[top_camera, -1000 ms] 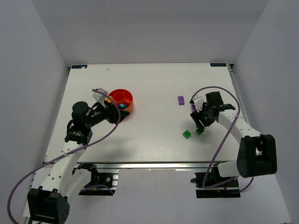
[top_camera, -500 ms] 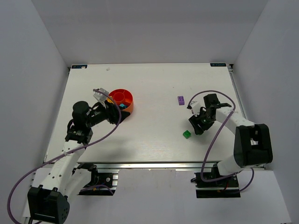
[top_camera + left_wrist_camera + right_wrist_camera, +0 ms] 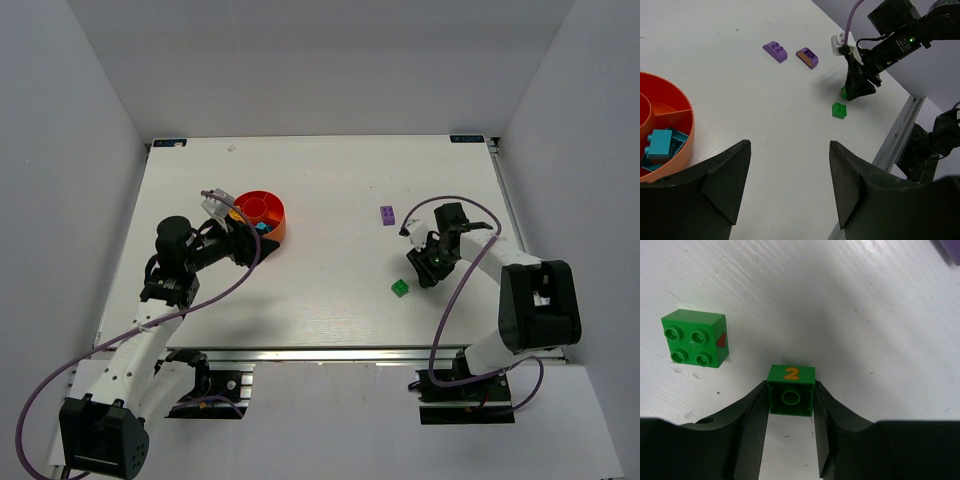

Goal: Sort the legos into containers by color

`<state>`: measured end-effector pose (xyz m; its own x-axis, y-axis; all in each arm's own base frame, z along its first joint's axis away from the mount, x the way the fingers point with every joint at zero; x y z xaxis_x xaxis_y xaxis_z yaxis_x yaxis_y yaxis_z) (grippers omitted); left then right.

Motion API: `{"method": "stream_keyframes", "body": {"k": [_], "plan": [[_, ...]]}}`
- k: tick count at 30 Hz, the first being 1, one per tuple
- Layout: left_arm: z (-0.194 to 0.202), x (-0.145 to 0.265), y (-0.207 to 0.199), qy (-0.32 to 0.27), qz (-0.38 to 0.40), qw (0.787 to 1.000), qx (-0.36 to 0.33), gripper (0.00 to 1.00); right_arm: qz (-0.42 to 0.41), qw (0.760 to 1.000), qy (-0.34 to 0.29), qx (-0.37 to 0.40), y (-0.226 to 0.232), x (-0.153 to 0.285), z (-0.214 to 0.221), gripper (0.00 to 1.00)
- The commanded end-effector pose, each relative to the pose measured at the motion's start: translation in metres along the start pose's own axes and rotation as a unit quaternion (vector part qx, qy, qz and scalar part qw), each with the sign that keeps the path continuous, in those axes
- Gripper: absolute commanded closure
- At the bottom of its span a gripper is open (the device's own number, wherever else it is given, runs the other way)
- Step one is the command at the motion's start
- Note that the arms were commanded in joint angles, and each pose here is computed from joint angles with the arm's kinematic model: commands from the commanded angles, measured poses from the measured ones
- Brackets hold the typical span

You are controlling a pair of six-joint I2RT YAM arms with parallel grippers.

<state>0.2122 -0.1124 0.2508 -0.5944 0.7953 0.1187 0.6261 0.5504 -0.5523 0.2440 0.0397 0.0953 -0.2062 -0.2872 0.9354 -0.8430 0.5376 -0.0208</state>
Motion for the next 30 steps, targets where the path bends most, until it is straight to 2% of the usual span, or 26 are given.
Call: {"method": "stream_keyframes", "body": {"k": [1, 3, 6, 7, 10, 14, 18, 22, 23, 24, 26, 28, 29, 30], "plan": [[-0.001, 0.000, -0.003, -0.004, 0.020, 1.000, -0.018, 0.26, 0.019, 1.000, -0.014, 0.017, -0.004, 0.008, -0.006, 0.80], [0.000, 0.001, -0.006, -0.003, 0.031, 0.999, -0.022, 0.26, 0.027, 0.999, -0.028, 0.032, -0.008, 0.019, -0.014, 0.85], [0.000, 0.002, -0.011, -0.008, 0.052, 0.998, -0.031, 0.27, 0.025, 0.993, -0.088, 0.076, -0.017, 0.046, -0.047, 0.88], [-0.001, 0.002, -0.012, -0.012, 0.058, 0.998, -0.036, 0.27, 0.018, 0.986, -0.133, 0.101, -0.020, 0.059, -0.069, 0.89], [-0.001, 0.004, -0.012, -0.020, 0.058, 0.997, -0.044, 0.26, -0.024, 0.965, -0.203, 0.166, -0.015, 0.072, -0.113, 0.90], [0.007, 0.007, -0.008, -0.009, 0.037, 0.998, -0.044, 0.26, -0.066, 0.932, -0.259, 0.243, -0.003, 0.064, -0.173, 0.92], [0.012, 0.017, -0.004, 0.000, -0.004, 0.999, -0.054, 0.25, -0.091, 0.897, -0.329, 0.281, 0.001, 0.060, -0.233, 0.92], [0.009, 0.030, 0.000, -0.027, -0.071, 0.994, -0.080, 0.24, -0.109, 0.855, -0.401, 0.309, 0.018, 0.054, -0.288, 0.91], [0.008, 0.034, -0.001, -0.043, -0.086, 0.991, -0.088, 0.23, -0.117, 0.853, -0.406, 0.306, 0.017, 0.045, -0.297, 0.91], [0.007, 0.037, 0.000, -0.052, -0.098, 0.990, -0.091, 0.23, -0.102, 0.838, -0.433, 0.318, 0.014, 0.054, -0.316, 0.91], [0.004, 0.043, 0.000, -0.079, -0.126, 0.983, -0.103, 0.22, -0.128, 0.835, -0.442, 0.302, 0.020, 0.042, -0.334, 0.91], [0.004, 0.046, 0.000, -0.088, -0.137, 0.981, -0.104, 0.21, -0.123, 0.819, -0.469, 0.307, 0.019, 0.049, -0.355, 0.91], [0.003, 0.047, 0.001, -0.093, -0.144, 0.980, -0.104, 0.21, -0.136, 0.822, -0.468, 0.294, 0.018, 0.039, -0.360, 0.91], [0.002, 0.048, 0.000, -0.097, -0.146, 0.979, -0.105, 0.20, -0.133, 0.815, -0.479, 0.297, 0.017, 0.038, -0.367, 0.91]]}}
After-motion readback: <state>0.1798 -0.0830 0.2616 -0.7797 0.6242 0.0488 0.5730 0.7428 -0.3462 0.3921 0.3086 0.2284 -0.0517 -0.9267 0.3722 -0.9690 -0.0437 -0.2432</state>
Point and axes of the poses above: each gripper's point midway between its finger pads, its own x axis back along the fingers, its own y axis along the line the jaws close on, z = x × y, the point moved 8 cm from there along x, back along the fingers, and after that the axes turned 12 degrees about x, right-handed, at the moved point
